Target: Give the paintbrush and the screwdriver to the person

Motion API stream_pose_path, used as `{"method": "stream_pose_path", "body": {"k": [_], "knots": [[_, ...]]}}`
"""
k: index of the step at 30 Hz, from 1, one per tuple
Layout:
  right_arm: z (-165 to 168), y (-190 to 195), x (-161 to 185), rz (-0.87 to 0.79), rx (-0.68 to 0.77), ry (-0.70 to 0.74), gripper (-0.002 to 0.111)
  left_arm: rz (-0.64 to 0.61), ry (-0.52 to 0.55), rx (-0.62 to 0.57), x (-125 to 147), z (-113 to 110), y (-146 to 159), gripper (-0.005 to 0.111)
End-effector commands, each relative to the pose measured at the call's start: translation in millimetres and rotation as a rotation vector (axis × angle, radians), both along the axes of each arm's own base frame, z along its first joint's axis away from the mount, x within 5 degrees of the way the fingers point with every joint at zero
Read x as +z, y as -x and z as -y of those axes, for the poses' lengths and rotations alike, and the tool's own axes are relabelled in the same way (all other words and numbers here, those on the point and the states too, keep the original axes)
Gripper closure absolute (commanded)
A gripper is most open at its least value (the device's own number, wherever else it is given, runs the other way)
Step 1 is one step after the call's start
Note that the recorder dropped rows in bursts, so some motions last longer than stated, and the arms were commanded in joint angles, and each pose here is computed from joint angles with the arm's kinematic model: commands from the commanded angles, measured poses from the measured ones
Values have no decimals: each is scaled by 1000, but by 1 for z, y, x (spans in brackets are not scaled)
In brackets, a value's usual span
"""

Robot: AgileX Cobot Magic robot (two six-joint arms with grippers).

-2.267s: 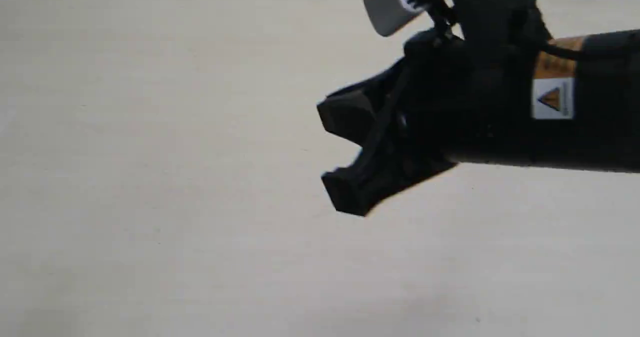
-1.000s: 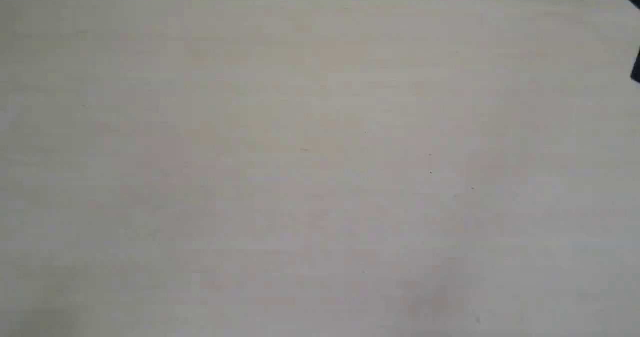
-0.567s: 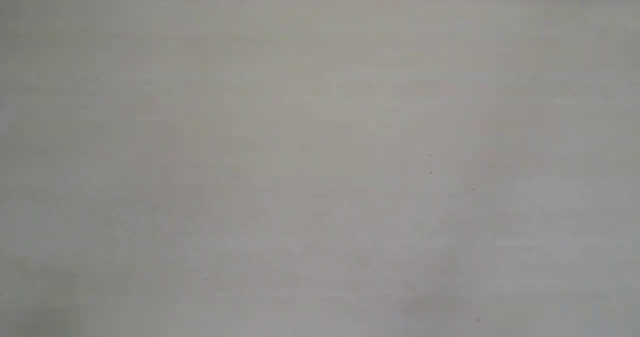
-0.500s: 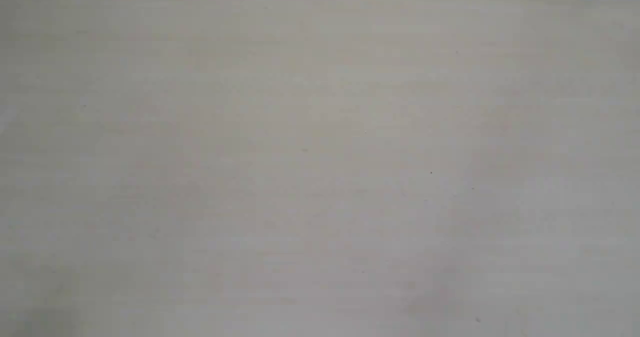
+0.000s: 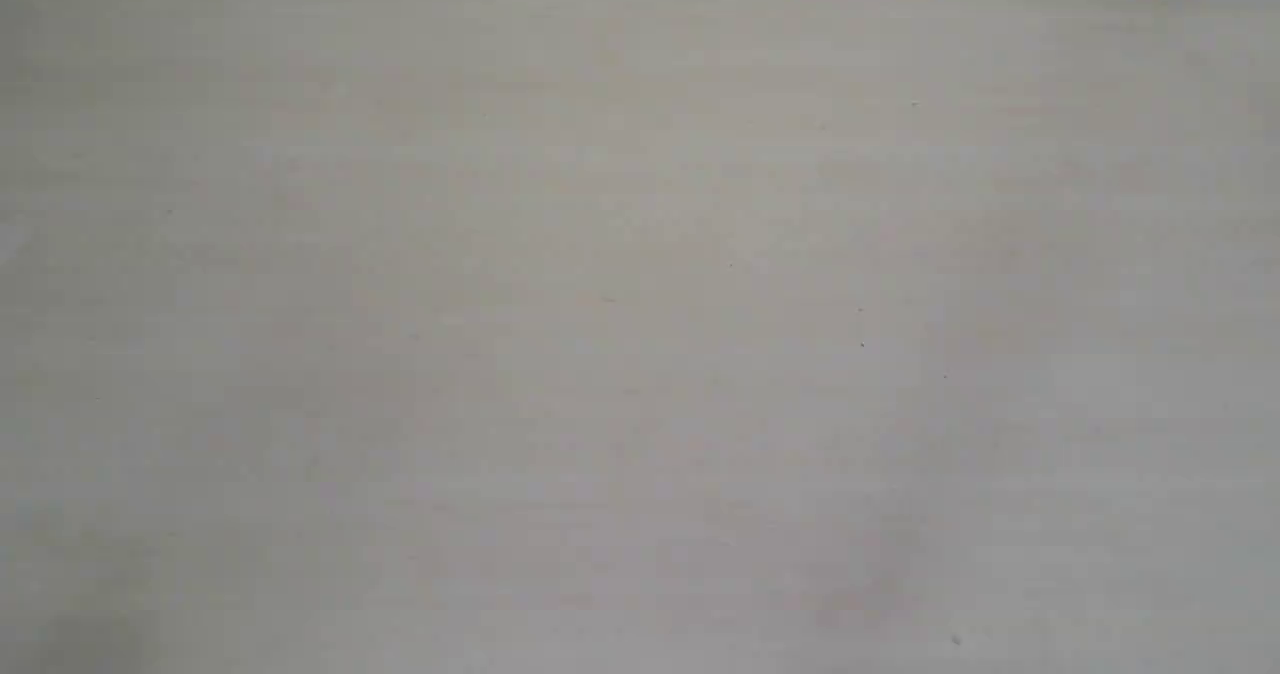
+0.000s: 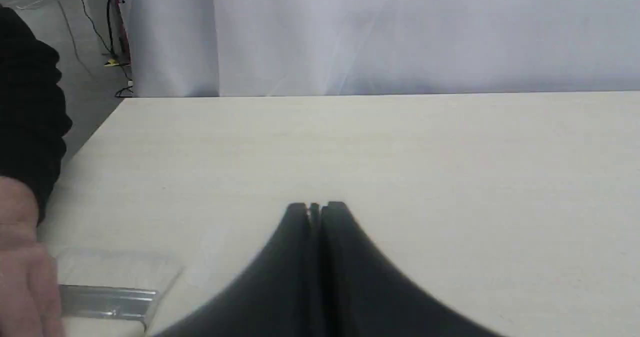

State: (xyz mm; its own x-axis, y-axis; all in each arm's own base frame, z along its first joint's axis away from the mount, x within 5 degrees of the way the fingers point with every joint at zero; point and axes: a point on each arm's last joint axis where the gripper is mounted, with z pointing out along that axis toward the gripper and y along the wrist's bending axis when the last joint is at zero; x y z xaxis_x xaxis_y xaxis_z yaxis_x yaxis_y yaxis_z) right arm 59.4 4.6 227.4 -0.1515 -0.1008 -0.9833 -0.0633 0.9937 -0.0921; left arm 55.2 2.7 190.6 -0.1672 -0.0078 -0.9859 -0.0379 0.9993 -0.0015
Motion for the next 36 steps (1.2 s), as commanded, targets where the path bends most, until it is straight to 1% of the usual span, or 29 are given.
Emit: {"method": "stream_pose_path", "body": {"k": [1, 6, 14, 20, 24, 30, 36], "knots": [[0, 2, -6, -22, 3, 2, 104, 6, 5, -9, 0, 1, 0, 107], [-1, 2, -12, -64, 10, 3, 104, 7, 3, -8, 0, 1, 0, 107], [-1, 2, -12, -64, 10, 3, 104, 7, 3, -8, 0, 1, 0, 107], [2, 2, -13, -72, -34, -51, 104, 7, 3, -8, 0, 1, 0, 107], [5, 4, -23, -78, -66, -34, 104, 7, 3, -8, 0, 1, 0, 107], [6, 6, -42, -86, -69, -18, 104, 7, 3, -8, 0, 1, 0, 107], [6, 6, -44, -93, -69, -19, 104, 6, 6, -9, 0, 1, 0, 107]]}}
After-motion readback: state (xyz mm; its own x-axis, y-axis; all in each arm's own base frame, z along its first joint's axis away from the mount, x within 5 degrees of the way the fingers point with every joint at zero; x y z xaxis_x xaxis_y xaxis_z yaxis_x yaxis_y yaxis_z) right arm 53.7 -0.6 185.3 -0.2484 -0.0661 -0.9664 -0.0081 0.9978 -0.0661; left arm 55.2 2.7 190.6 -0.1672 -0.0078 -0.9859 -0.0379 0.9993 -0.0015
